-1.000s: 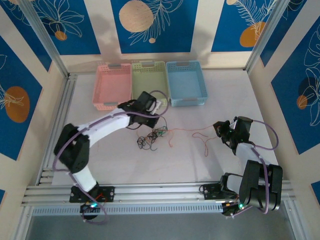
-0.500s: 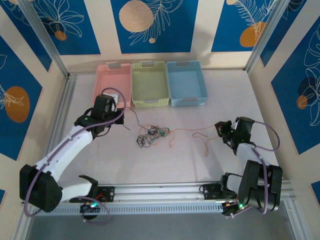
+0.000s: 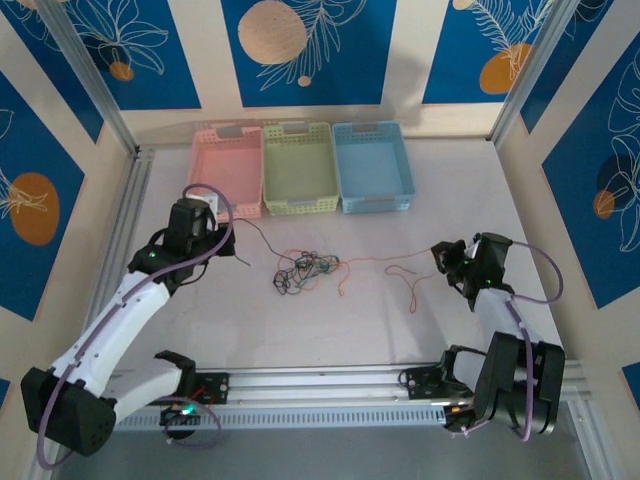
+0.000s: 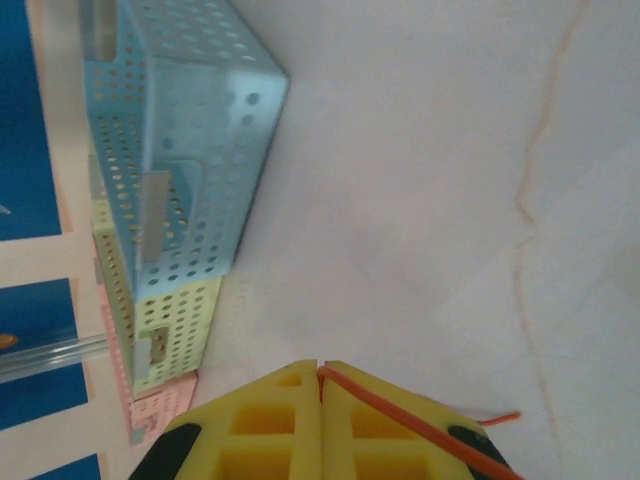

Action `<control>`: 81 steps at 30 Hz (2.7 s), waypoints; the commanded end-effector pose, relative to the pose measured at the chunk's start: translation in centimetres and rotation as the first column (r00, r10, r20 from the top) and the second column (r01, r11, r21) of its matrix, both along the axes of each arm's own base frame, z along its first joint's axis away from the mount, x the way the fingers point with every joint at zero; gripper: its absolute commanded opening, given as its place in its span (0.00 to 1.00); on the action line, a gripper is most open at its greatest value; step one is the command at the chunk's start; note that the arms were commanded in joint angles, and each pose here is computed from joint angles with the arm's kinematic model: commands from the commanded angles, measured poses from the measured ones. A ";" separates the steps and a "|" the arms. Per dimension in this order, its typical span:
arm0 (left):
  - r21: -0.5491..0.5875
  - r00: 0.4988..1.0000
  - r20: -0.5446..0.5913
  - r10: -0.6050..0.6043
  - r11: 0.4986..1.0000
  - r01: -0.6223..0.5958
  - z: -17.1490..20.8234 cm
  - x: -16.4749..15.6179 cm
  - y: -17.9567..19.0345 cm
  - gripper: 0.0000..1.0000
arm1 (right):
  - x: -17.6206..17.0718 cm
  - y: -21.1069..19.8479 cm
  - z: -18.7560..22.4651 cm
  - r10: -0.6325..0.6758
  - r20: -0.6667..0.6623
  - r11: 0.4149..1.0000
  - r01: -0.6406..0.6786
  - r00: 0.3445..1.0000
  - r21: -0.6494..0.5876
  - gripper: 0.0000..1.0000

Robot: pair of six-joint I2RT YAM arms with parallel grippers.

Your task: Untangle the cables

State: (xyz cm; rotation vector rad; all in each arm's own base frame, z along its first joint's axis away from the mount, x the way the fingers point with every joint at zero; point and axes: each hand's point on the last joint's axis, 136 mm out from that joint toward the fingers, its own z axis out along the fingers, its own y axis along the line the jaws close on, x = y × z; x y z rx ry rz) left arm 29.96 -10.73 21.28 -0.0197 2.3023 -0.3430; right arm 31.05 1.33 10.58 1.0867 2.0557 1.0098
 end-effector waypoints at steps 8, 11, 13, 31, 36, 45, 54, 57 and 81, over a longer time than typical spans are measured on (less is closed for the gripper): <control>0.058 0.999 0.044 0.019 0.998 -0.021 5.3 -3.7 2.7 0.00 | 2.0 4.7 21.8 0.284 0.287 0.912 -0.165 0.915 -0.376 0.00; 0.137 0.996 0.067 0.054 0.989 -0.063 6.6 -5.4 4.8 0.00 | 2.0 0.3 23.8 0.139 0.288 0.913 -0.010 0.947 -0.408 0.00; 0.187 0.992 0.088 0.085 0.977 -0.101 7.3 -6.6 6.3 0.00 | 1.8 -2.7 23.3 0.033 0.263 0.912 0.079 0.964 -0.403 0.00; 0.224 0.970 0.188 0.155 0.955 -0.196 10.5 -11.4 10.1 0.00 | 3.1 -5.9 7.5 -0.089 -0.027 0.926 0.073 0.996 -0.371 0.00; 0.192 0.957 0.237 0.165 0.958 -0.213 13.1 -12.0 10.3 0.00 | 2.7 -6.6 4.7 -0.102 -0.092 0.907 0.055 0.990 -0.418 0.00; 0.172 0.878 0.416 0.236 0.928 -0.331 21.3 -16.0 13.8 0.00 | 2.0 -7.2 1.4 -0.139 -0.154 0.904 0.062 0.978 -0.423 0.00; 0.074 0.914 0.390 0.110 0.986 -0.150 21.3 -13.6 9.3 0.00 | 2.4 -5.7 1.7 -0.087 -0.105 0.919 0.040 0.991 -0.392 0.00; 0.049 0.922 0.376 0.089 0.992 -0.116 21.5 -11.9 8.0 0.00 | 2.4 -4.7 1.7 -0.056 -0.076 0.923 0.023 0.996 -0.384 0.00; -0.201 0.960 0.280 -0.024 0.976 0.083 18.6 8.7 -6.2 0.00 | 3.3 -0.3 1.0 0.063 -0.056 0.920 -0.080 0.996 -0.385 0.00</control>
